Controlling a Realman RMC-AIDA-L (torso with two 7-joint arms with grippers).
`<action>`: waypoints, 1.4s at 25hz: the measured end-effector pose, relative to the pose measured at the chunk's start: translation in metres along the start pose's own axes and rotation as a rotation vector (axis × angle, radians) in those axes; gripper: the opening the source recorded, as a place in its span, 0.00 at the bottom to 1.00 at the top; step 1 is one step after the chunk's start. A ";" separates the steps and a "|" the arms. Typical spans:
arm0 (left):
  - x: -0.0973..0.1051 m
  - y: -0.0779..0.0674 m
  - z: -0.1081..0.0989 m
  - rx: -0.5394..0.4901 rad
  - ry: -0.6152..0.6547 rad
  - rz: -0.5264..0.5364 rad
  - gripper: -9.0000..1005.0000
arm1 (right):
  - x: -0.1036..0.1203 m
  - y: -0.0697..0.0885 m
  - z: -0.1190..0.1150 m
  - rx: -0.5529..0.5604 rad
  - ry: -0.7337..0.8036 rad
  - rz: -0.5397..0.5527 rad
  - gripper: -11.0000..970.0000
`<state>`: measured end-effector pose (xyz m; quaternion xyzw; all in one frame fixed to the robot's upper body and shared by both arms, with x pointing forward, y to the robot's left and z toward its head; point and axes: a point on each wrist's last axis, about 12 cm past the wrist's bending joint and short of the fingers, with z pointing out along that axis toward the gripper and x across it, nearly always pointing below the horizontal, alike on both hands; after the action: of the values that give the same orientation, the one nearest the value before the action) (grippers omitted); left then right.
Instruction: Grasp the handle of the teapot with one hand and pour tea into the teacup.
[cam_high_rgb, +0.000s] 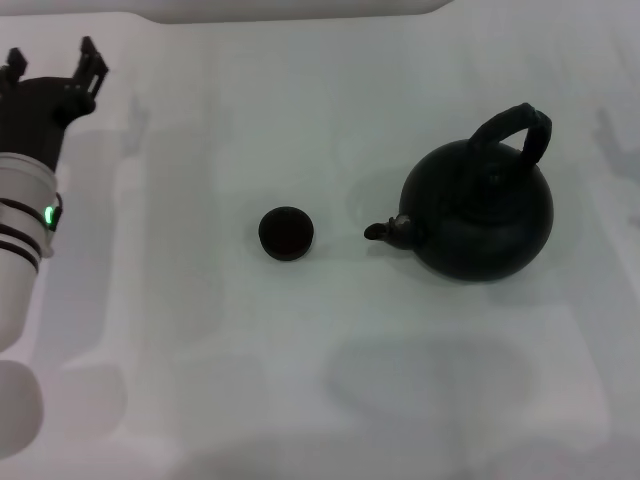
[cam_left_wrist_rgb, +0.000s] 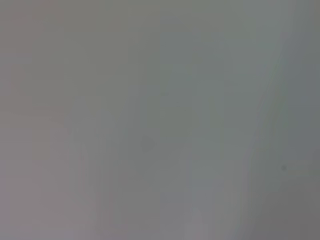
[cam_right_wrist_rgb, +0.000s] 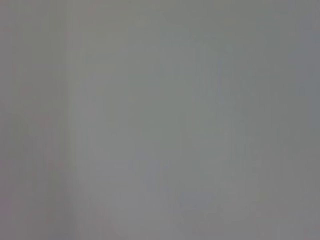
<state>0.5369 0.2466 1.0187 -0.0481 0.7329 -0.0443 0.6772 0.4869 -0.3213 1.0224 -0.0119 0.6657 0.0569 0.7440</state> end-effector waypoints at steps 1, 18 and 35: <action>0.000 -0.003 0.000 0.014 0.000 0.006 0.88 | 0.001 0.001 0.001 -0.003 0.012 0.029 0.90; 0.000 -0.005 0.001 0.036 -0.002 0.031 0.88 | 0.009 0.004 -0.004 -0.027 0.065 0.091 0.90; 0.001 -0.008 0.000 0.052 0.000 0.034 0.88 | 0.009 0.005 -0.004 -0.028 0.069 0.091 0.90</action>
<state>0.5370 0.2386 1.0189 -0.0181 0.7321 -0.0520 0.6790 0.4832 -0.3163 1.0128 0.0062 0.6899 0.0996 0.7170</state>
